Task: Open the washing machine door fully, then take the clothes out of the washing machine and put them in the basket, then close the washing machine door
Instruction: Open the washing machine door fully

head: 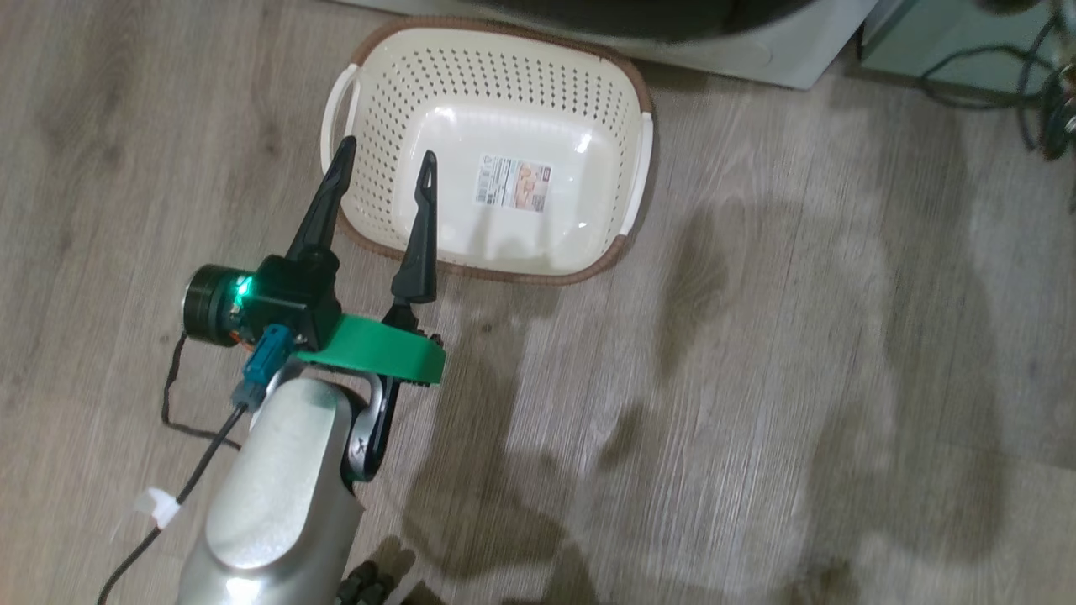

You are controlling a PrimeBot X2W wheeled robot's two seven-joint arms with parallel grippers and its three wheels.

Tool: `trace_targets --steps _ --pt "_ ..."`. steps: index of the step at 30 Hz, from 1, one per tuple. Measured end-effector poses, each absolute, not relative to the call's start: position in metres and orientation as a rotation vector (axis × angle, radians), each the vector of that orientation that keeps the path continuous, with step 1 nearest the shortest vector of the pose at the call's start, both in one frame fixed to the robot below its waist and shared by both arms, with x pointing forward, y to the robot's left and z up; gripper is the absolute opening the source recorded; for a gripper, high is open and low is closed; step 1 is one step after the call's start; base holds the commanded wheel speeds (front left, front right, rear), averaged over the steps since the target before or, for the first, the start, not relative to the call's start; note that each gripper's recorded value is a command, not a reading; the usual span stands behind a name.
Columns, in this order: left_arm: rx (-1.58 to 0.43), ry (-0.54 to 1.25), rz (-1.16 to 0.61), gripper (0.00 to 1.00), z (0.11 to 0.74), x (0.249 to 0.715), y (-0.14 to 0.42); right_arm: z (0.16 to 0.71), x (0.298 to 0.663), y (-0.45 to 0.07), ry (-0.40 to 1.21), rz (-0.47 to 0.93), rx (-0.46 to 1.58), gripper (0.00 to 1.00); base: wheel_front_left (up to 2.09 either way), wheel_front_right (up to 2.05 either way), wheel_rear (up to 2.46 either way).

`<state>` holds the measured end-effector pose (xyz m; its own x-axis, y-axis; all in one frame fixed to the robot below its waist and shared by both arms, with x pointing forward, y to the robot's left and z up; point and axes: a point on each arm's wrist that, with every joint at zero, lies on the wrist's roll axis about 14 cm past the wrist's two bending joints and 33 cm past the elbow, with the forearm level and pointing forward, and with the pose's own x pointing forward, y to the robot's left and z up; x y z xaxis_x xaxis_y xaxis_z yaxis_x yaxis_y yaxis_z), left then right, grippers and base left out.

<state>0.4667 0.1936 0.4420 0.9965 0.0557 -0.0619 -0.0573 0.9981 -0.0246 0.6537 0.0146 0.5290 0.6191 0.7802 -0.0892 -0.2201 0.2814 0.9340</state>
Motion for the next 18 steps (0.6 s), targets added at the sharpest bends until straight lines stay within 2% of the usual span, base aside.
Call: trace_targets --steps 8,18 --pt "-0.025 0.014 0.079 1.0 0.464 0.458 0.201 0.526 0.601 0.042 0.748 0.847 1.03 0.0 0.0 0.0 0.0" --pt "-0.012 0.016 0.117 1.0 0.477 0.404 0.217 0.53 0.504 0.076 0.906 0.971 1.019 0.0 0.0 0.0 0.0"
